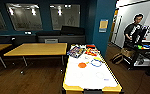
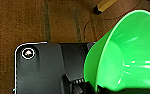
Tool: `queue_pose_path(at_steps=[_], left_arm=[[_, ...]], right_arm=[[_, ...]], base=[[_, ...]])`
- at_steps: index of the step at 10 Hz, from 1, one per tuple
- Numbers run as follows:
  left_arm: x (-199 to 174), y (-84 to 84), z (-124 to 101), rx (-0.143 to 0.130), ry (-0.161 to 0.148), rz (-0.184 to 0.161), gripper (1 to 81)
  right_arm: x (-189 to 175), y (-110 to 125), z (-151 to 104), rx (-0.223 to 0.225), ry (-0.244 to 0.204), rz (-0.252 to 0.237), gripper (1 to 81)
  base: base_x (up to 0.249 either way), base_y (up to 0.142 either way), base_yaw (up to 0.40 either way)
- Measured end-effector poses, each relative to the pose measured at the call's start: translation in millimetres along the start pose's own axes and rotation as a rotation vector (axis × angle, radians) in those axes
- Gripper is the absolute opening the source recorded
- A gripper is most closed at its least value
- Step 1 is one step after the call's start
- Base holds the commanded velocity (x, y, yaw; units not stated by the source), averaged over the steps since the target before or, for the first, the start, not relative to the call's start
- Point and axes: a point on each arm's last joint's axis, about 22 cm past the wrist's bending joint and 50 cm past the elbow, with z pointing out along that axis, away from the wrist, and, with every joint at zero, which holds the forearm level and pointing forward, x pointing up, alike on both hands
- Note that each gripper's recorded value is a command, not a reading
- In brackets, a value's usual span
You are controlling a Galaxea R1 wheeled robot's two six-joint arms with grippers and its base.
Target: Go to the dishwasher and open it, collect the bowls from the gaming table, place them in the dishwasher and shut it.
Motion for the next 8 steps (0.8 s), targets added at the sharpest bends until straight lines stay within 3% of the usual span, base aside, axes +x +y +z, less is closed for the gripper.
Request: queue_pose_path(at_steps=[4, 5, 8], left_arm=[[-2.0, -0.3, -1.2, -0.001, -0.001, -0.002, 1.0], [-1.7, -0.5, -3.6, -0.004, -0.002, -0.002, 1.0], [0.3, 10.9, -15.9, -0.049, 0.004, -0.01, 1.0]], right_arm=[[5.3, 9.0, -6.8, 0.011, 0.016, -0.002, 1.0], [5.3, 7.9, -11.0, 0.036, 0.018, 0.004, 1.0], [8.1, -12.1, -23.8, 0.138, 0.025, 0.022, 1.0]], base=[[-0.096, 0.0, 0.0], [-0.093, 0.0, 0.0], [-0.083, 0.0, 0.0]])
